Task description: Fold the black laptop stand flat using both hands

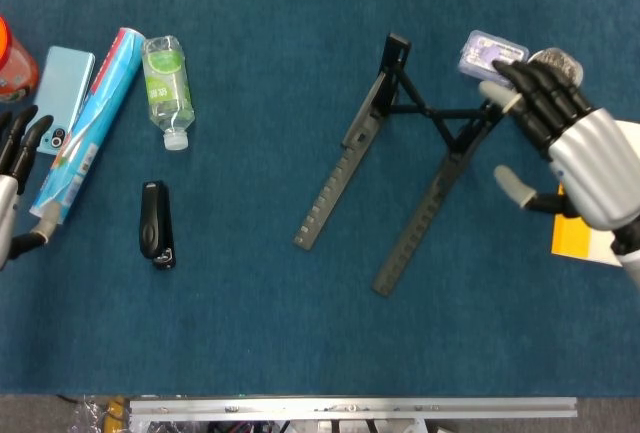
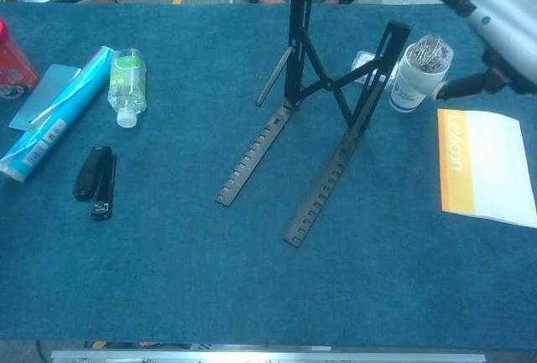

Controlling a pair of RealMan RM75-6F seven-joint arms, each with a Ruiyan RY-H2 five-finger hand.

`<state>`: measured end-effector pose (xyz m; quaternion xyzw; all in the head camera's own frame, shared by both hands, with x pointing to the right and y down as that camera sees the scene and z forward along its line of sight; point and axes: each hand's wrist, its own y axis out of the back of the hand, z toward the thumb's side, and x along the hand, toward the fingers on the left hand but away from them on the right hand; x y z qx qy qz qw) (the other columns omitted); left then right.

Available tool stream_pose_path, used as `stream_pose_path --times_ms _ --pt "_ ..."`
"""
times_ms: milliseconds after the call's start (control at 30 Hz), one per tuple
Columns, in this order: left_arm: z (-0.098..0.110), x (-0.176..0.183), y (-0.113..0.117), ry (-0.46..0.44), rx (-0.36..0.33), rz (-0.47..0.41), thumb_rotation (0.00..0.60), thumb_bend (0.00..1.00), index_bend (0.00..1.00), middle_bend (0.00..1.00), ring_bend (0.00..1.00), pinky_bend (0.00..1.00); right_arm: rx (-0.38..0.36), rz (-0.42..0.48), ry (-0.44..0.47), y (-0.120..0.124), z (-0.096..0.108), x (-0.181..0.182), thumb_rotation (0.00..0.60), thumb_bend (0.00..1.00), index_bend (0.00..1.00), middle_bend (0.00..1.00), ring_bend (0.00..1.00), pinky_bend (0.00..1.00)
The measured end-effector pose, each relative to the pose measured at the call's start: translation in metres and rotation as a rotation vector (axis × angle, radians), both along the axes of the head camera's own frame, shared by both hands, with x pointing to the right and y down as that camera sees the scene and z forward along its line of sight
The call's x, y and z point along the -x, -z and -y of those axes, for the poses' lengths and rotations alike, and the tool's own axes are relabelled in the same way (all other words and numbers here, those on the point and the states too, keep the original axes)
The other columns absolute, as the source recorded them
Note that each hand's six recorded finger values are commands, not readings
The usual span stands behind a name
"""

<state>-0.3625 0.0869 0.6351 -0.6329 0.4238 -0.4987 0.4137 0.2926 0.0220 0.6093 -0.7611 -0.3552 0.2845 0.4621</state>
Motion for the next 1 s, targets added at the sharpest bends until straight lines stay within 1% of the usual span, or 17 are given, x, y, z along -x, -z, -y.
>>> stream_pose_path --times_ms 133,267,433,700,833,1000 --pt "-0.001 0.001 0.000 0.003 0.002 0.001 0.600 0.34 0.00 0.04 0.00 0.00 0.078 0.033 0.058 -0.005 -0.009 0.012 0.600 0.34 0.00 0.02 0.00 0.11" --pt "-0.002 0.000 -0.002 0.002 0.007 -0.005 0.600 0.34 0.00 0.04 0.00 0.00 0.148 0.043 0.111 -0.012 -0.017 0.024 0.600 0.34 0.00 0.03 0.00 0.11" --pt "-0.003 0.000 -0.004 0.001 0.015 -0.008 0.600 0.34 0.00 0.04 0.00 0.00 0.243 0.051 0.163 -0.028 -0.030 0.037 0.600 0.34 0.00 0.03 0.00 0.12" --pt "-0.003 0.002 -0.006 0.003 0.017 -0.011 0.600 0.34 0.00 0.04 0.00 0.00 0.333 0.015 0.154 -0.062 -0.039 0.034 0.600 0.34 0.00 0.03 0.00 0.12" --pt "-0.003 0.002 -0.007 0.001 0.022 -0.010 0.600 0.34 0.00 0.04 0.00 0.00 0.360 -0.013 0.130 -0.079 -0.037 0.028 0.600 0.34 0.00 0.03 0.00 0.12" --pt "-0.004 0.005 -0.005 0.006 0.015 -0.012 0.600 0.34 0.00 0.04 0.00 0.00 0.413 -0.018 0.082 -0.099 -0.032 0.023 0.600 0.34 0.00 0.03 0.00 0.12"
